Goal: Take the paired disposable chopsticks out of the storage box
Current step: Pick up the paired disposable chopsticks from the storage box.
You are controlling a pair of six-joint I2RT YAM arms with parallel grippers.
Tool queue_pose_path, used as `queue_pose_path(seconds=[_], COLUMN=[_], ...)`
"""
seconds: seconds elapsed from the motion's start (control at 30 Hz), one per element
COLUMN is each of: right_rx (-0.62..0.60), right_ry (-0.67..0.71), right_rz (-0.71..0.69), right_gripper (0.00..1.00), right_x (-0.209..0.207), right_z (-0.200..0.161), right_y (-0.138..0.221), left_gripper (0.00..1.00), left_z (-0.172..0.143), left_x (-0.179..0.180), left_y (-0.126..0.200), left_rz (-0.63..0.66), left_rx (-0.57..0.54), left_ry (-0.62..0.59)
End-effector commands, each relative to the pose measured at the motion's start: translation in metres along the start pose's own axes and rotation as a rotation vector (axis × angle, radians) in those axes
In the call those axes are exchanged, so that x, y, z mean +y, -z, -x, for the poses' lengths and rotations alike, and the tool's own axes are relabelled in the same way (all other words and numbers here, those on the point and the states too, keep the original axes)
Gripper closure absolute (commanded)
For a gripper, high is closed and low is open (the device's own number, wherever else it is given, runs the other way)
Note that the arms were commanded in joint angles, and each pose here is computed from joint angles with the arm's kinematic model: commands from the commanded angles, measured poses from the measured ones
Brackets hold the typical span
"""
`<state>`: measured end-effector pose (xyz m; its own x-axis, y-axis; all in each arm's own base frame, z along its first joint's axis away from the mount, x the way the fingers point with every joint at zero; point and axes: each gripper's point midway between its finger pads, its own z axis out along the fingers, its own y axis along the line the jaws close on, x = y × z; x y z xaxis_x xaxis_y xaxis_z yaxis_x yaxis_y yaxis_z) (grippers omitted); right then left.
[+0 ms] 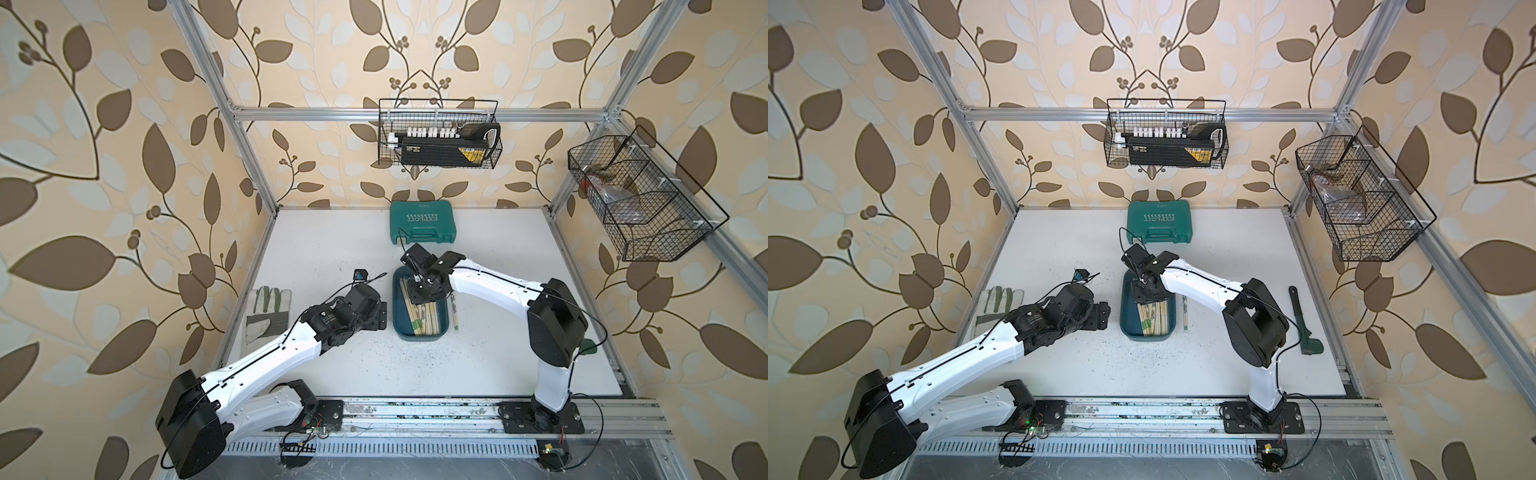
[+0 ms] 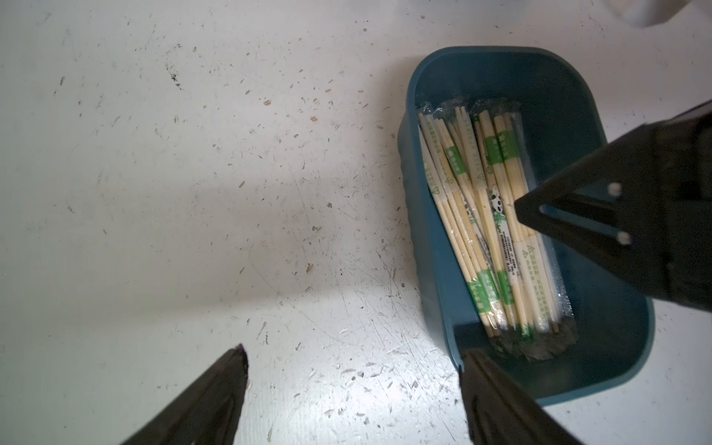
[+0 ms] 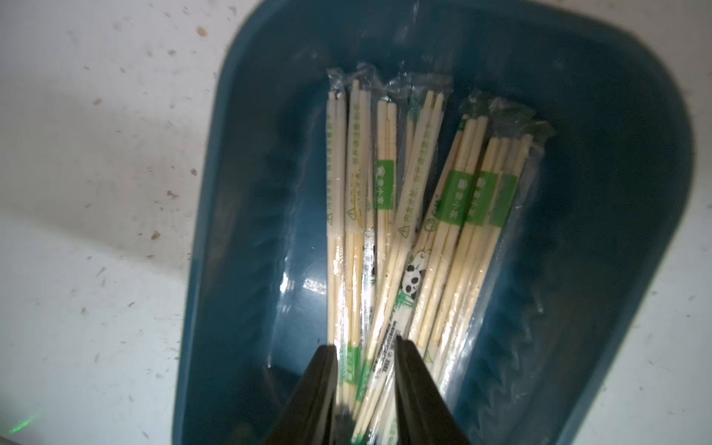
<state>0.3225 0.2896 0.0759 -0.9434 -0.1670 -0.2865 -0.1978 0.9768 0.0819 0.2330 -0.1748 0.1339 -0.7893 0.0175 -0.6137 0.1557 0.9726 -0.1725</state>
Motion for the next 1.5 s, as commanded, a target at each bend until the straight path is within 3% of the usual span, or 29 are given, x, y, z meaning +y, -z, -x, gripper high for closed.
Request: queue_pose_path(seconds=[0.0,0.6,0.77,1.13,1.47], right_rx=[0.002,0.068,0.078,0.096,0.083], right_ry=[-0.024,-0.056,-0.057,-0.070,-0.098], right_rz=[0.004,-0.026,-0.025,-0.029,-0.024], right_gripper=[0.70,0.74,0.79,0.77,0.92], right_x=[0.003,-0.007,-0.007,-0.009,-0.011], right_z=[0.008,0.010,0.008,0.005,0.009], right_y=[-0.007,-0.048,-0.054,-0.062,-0.057], left_gripper=[0.10,0.10,0.10,0.11,0.11], left_z=[0.004,0.010,0.008,0.007,0.007], left_x=[0.002,-0.002,-0.001,0.000,0.002], left_y=[0.006,0.009,0.009,0.009,0.010], left_rz=[0.011,0.001,0.000,-0.001,0.008], left_rx=[-0.028,-0.033,-0.031,-0.029,-0.033], left_ry=[0.008,-0.007,-0.001,0.011,0.010])
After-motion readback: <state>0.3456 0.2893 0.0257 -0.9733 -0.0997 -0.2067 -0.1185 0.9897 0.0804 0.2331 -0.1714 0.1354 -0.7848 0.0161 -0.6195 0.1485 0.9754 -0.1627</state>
